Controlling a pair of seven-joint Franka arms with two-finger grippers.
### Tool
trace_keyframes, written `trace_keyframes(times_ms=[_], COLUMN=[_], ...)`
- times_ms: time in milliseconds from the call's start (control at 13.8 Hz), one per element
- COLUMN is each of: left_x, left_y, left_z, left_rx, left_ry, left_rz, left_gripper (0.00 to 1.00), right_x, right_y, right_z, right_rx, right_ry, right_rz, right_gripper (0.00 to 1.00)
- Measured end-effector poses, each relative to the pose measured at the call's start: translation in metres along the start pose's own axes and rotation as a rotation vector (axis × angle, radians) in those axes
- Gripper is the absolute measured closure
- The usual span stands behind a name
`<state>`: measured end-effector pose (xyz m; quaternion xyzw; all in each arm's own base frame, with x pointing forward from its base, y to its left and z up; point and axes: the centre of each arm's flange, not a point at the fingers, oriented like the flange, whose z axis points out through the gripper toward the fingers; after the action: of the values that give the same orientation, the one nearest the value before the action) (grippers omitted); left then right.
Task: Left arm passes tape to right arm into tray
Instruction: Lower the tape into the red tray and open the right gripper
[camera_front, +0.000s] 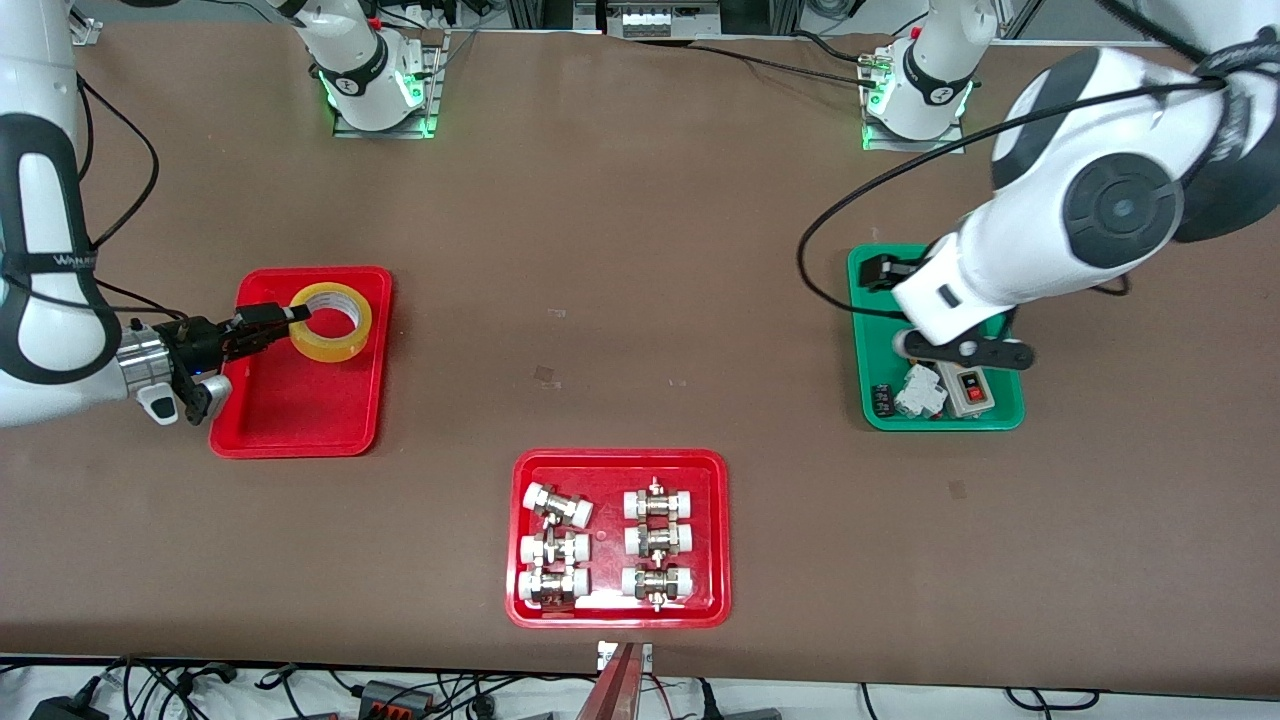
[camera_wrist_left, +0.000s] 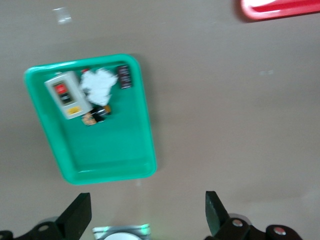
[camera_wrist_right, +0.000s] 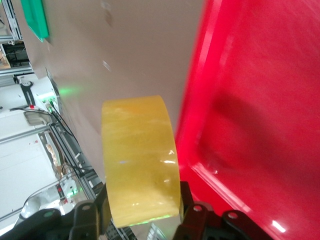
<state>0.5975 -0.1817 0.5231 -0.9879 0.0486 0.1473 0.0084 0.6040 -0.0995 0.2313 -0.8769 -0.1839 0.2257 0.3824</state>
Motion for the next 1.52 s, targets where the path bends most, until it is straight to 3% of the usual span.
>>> trace_keyframes(times_ms=[435, 507, 797, 1232, 1377, 1522], left_x=[0.002, 0.002, -0.006, -0.034, -0.045, -0.055], left_y=[-0.065, -0.076, -0.106, -0.126, -0.144, -0.156], left_z=[-0.003, -0.001, 0.003, 0.022, 0.012, -0.012], left_rx=[-0.020, -0.024, -0.029, 0.016, 0.024, 0.029], left_ry=[-0.017, -0.024, -0.036, 0.029, 0.059, 0.135], left_rz=[0.079, 0.091, 0.079, 0.041, 0.003, -0.022], left_gripper=[0.00, 0.00, 0.00, 0.00, 0.00, 0.00], right_x=[-0.001, -0.001, 0.008, 0.042, 0.044, 0.044], right_y=[0.044, 0.045, 0.040, -0.056, -0.090, -0.121], right_z=[0.013, 0.012, 0.007, -0.022, -0.033, -0.043], right_rx=[-0.103, -0.121, -0.216, -0.474, -0.542, -0.586], right_ry=[-0.045, -0.048, -0.090, -0.174, -0.161, -0.114], right_rz=[-0.050, -0.054, -0.134, -0.233, -0.199, -0.113], right_gripper=[0.45, 0.40, 0.02, 0.00, 0.00, 0.00])
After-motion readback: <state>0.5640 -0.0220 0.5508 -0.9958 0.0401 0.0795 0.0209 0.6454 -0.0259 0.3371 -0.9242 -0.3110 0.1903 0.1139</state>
